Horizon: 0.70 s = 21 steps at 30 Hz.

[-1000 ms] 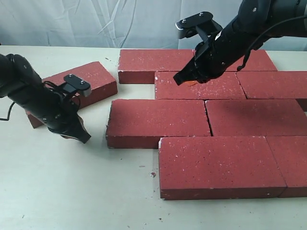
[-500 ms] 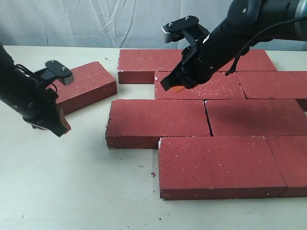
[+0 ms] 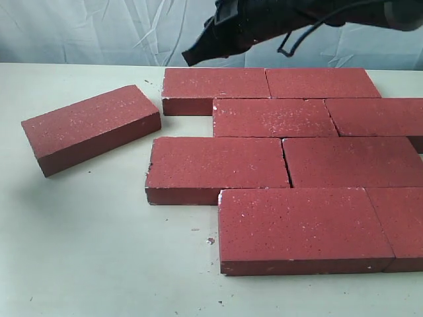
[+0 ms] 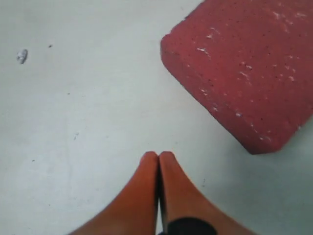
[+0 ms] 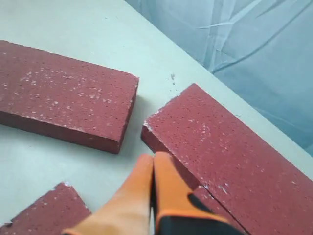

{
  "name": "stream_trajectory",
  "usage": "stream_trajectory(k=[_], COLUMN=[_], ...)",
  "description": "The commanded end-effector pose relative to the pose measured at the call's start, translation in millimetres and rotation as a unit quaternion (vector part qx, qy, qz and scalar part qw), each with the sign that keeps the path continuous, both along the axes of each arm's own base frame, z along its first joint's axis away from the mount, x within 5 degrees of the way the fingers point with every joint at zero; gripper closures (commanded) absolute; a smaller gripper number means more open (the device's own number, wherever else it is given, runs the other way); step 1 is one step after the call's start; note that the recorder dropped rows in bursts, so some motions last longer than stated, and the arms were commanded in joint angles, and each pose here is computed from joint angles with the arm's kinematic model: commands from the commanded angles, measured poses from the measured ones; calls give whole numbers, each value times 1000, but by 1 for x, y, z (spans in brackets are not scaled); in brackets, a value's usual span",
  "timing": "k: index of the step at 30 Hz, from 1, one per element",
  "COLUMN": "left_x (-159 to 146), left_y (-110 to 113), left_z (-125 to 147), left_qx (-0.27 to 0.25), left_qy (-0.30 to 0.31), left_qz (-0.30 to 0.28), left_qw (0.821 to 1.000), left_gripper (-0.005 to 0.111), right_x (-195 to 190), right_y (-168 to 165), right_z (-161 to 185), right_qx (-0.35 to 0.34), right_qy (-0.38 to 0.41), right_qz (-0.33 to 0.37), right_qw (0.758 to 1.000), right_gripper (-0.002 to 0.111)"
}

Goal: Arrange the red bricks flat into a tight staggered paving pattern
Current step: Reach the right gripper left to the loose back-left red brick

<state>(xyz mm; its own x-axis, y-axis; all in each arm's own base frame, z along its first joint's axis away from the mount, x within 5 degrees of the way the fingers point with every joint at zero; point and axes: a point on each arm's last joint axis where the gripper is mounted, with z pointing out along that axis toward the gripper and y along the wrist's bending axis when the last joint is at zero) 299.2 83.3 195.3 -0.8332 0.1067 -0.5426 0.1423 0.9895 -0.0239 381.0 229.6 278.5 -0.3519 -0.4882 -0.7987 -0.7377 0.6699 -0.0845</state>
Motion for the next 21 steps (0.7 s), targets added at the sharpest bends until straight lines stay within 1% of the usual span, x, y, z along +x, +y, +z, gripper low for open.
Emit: stream_trajectory(k=[1, 3, 5, 6, 7, 11, 14, 16, 19, 21], left_x=[-1, -1, 2, 3, 5, 8, 12, 13, 14, 14], left_y=[8, 9, 11, 11, 12, 13, 14, 15, 14, 14], left_z=[0, 0, 0, -2, -7, -19, -28, -33, -36, -37], left_qx=[-14, -11, -15, -20, -24, -27, -39, -43, -41, -42], left_qy=[-12, -16, -29, -31, -27, -15, -11, -7, -6, -8], left_qz=[39, 42, 61, 67, 69, 67, 85, 90, 78, 78], left_qw=[999, 999, 998, 997, 997, 997, 996, 995, 996, 996], left_gripper=[107, 107, 107, 107, 107, 107, 107, 107, 107, 107], right_x=[25, 40, 54, 58, 64, 74, 76, 74, 74, 77], right_y=[24, 34, 48, 54, 64, 81, 91, 97, 106, 107], right_z=[-2, -12, -28, -31, -42, -67, -84, -87, -93, -99], right_qx=[-22, -54, -83, -87, -89, -76, -73, -77, -56, -38], right_qy=[76, 87, 93, 93, 96, 111, 126, 117, 113, 118], right_qz=[33, 17, -1, -11, -15, -32, -38, -44, -61, -92], right_qw=[996, 995, 992, 992, 991, 990, 989, 989, 990, 988], right_gripper=[109, 109, 109, 109, 109, 109, 109, 109, 109, 109])
